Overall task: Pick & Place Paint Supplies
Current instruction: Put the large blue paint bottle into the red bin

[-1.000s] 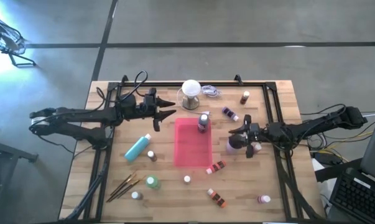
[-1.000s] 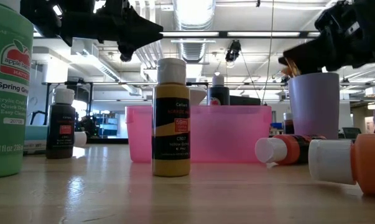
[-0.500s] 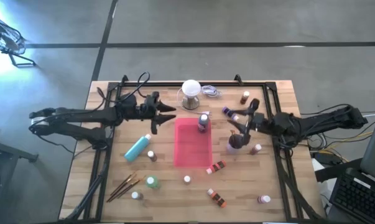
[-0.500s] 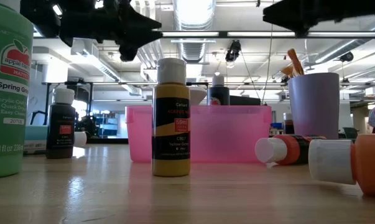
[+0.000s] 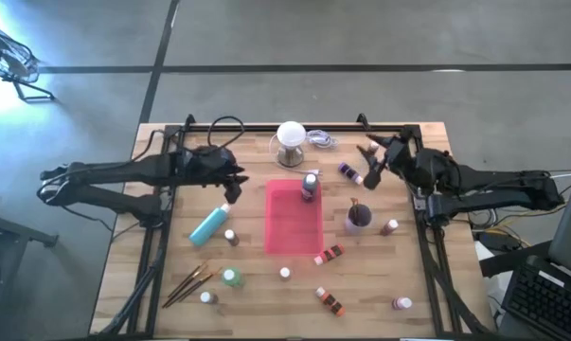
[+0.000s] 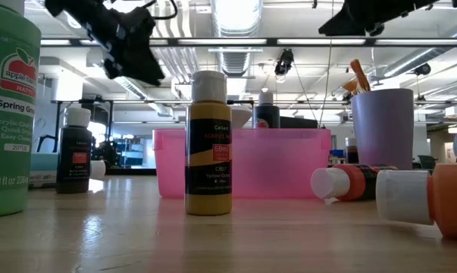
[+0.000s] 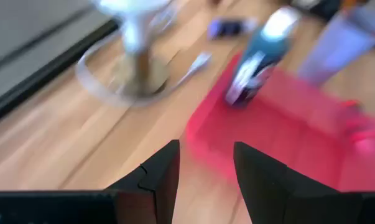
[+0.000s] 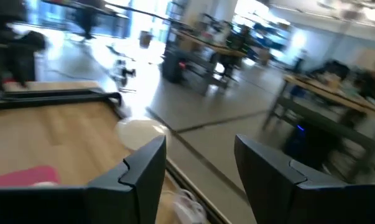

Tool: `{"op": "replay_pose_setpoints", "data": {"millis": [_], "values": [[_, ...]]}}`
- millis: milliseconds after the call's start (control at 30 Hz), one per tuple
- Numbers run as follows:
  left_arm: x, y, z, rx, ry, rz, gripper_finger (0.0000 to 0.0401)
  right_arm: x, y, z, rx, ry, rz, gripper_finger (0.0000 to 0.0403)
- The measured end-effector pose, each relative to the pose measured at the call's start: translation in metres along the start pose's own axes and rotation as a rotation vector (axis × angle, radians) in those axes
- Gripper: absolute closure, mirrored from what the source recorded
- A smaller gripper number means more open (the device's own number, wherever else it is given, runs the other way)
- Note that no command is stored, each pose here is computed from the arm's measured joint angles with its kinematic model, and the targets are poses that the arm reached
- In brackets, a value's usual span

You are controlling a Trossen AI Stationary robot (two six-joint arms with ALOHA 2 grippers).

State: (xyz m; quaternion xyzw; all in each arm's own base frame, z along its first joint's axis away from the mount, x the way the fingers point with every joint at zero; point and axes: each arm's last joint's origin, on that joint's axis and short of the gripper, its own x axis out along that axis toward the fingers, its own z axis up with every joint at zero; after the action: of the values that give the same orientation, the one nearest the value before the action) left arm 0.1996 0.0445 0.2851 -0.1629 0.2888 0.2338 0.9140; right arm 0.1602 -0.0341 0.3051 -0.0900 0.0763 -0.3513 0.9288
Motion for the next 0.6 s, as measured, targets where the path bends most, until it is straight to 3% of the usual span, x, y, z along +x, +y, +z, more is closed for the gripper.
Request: {"op": "replay_pose_setpoints", "data": {"millis": [133,367,600], "values": [[-0.014,0.003,0.0,-0.085,0.173,0.093,0.0245,0.012,-0.013,-0.006,0.033,0.036,-0.061,0.0226],[-0.036,0.007,-0.003,-0.225,0.447,0.253,0.0245,0.037,-0.029,-0.012,0.085,0.046,0.047,0.0214],[-0.048,-0.002,-0.014,-0.298,0.567,0.306,0.0245,0.059,-0.033,-0.02,0.073,0.069,0.015,0.0191]]}}
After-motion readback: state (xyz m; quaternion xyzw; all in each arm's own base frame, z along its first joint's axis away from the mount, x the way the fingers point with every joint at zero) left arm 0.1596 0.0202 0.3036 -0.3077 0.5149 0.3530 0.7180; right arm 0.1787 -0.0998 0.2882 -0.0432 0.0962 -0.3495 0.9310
